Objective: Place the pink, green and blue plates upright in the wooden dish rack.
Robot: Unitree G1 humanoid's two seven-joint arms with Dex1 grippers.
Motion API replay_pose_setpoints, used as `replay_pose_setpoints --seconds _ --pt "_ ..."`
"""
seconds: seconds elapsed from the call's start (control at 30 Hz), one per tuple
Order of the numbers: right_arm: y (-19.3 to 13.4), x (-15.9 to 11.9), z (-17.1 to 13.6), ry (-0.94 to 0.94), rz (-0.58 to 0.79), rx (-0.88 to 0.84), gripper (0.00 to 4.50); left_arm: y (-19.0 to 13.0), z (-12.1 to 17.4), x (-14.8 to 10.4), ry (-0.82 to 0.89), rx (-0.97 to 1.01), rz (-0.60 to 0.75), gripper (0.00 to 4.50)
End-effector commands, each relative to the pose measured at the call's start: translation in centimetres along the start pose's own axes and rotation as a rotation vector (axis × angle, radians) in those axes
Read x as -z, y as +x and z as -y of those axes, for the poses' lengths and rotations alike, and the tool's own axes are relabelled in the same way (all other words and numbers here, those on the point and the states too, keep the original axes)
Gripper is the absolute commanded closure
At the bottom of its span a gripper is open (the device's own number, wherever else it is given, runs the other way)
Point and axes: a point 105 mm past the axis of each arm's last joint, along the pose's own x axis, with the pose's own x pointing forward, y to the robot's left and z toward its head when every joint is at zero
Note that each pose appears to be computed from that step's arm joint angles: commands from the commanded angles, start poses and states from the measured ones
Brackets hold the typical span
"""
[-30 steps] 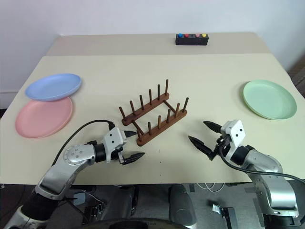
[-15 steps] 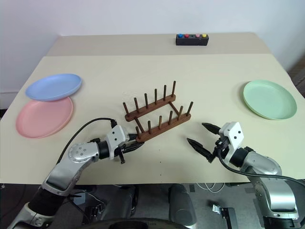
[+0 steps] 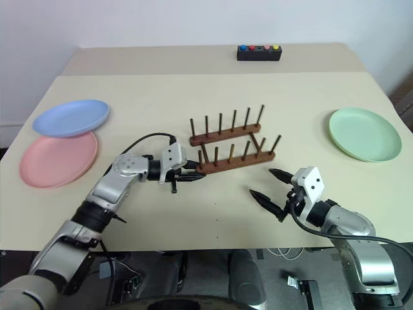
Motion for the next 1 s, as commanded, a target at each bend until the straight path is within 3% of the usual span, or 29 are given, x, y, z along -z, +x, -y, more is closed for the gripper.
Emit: replay_pose_setpoints --seconds 0.03,0.63,0.7,0.8,0.93,0.97,1.0 --pt "0.0 -1.2 -0.6 -0.030 0.048 0.003 0.00 0.5 -0.6 -1.5 0.085 0.071 0.026 3.71" --pt "-0.5 -1.1 -1.5 -0.018 0.052 0.029 0.00 0.7 -1.8 -0.6 0.144 0.098 -0.006 3.71" --pt "-1.1 -0.6 -0.3 -0.027 0.016 0.064 0.58 -0.6 -2.6 -0.6 0.113 0.006 0.016 2.66" --pt "-1.9 -0.2 0.7 -0.032 -0.011 0.089 1.81 -1.7 -2.6 -0.2 0.081 -0.045 0.024 2.65" --pt "-2.6 -0.1 1.4 -0.045 -0.027 0.096 3.90 -3.0 -2.0 0.2 0.050 -0.127 0.043 4.11" --pt "-2.6 -0.1 1.4 -0.047 -0.028 0.096 4.42 -3.1 -1.9 0.3 0.044 -0.132 0.042 4.12" --pt "-2.7 -0.1 1.4 -0.048 -0.029 0.095 4.48 -3.1 -1.7 0.4 0.046 -0.137 0.031 4.12"
